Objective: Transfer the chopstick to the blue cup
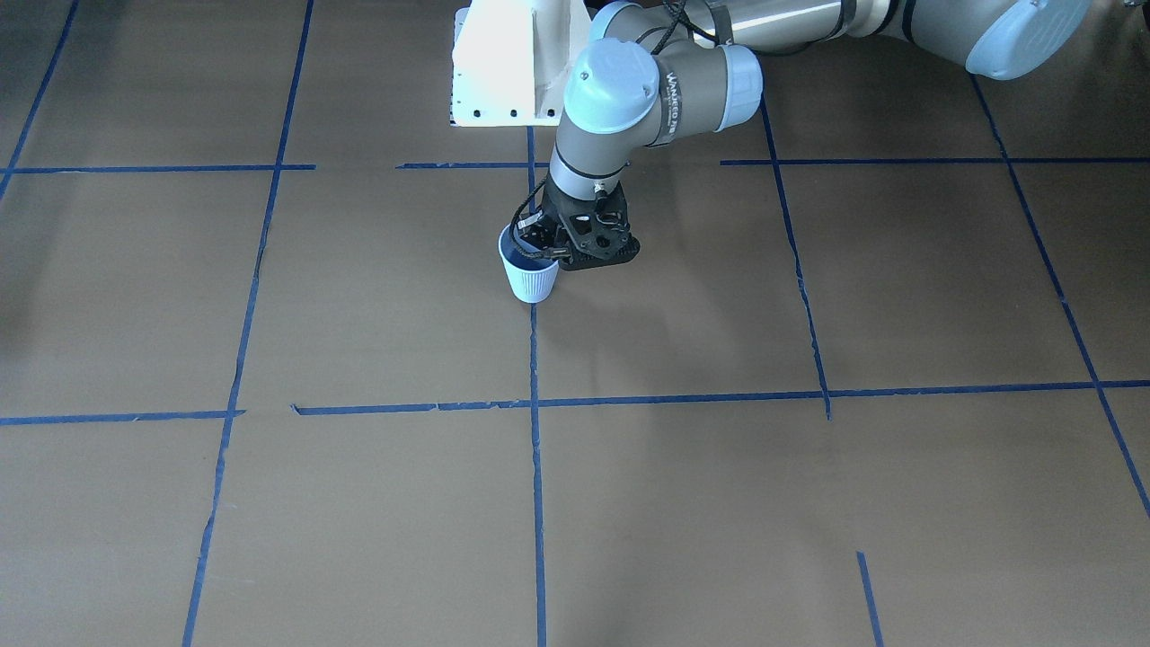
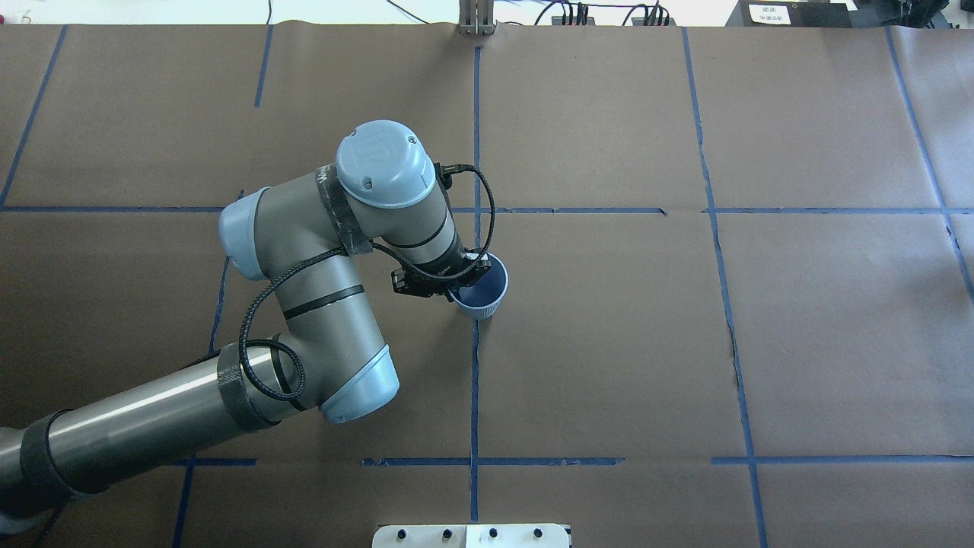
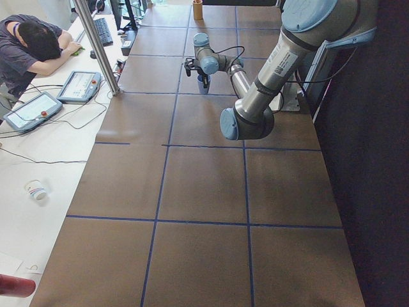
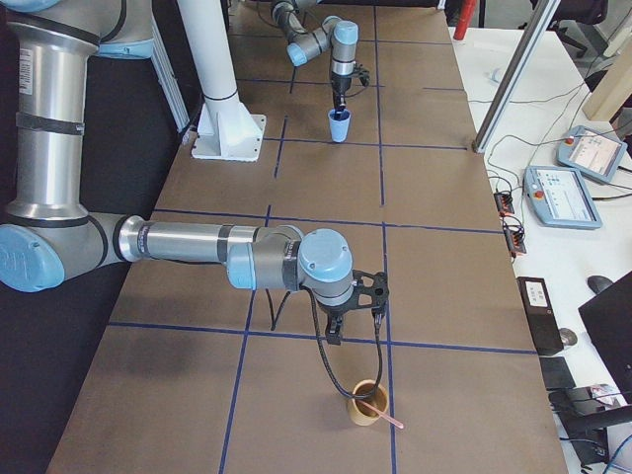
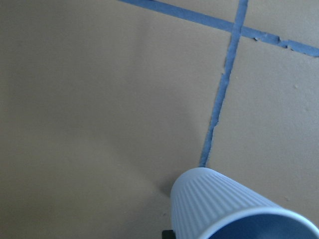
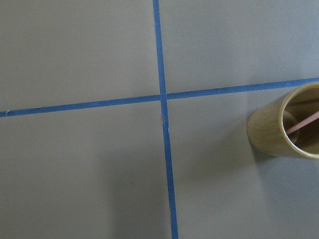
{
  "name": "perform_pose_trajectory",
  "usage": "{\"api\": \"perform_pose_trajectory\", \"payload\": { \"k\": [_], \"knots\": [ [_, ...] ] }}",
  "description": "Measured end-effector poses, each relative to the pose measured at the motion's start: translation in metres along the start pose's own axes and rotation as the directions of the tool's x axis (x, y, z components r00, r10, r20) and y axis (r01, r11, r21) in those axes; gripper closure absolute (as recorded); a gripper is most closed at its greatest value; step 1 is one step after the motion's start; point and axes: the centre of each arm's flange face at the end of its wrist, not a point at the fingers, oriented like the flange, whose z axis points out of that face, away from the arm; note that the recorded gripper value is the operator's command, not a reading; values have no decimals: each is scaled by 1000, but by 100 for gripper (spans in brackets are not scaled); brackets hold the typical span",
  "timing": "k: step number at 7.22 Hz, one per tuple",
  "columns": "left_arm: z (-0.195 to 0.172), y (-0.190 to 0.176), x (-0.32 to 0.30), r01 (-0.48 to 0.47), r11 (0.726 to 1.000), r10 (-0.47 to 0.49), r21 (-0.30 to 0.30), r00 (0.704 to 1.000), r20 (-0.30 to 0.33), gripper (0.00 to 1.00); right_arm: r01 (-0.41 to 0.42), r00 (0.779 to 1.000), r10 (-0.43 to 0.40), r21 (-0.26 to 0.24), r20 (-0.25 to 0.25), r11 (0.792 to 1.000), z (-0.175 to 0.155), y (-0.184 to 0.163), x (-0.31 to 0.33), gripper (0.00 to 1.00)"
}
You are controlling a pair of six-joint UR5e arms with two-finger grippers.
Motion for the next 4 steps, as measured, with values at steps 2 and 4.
{"api": "perform_pose_trajectory", "payload": {
  "k": [2, 4],
  "knots": [
    [5, -2, 6, -6, 1000, 6, 0, 1000, -3, 19, -1, 1000, 1, -1, 3, 1000, 0, 0, 0, 0],
    [3, -2, 5, -15, 1000, 15, 1, 1000, -9, 19, 0, 1000, 0, -1, 4, 1000, -1, 0, -1, 0]
  ]
}}
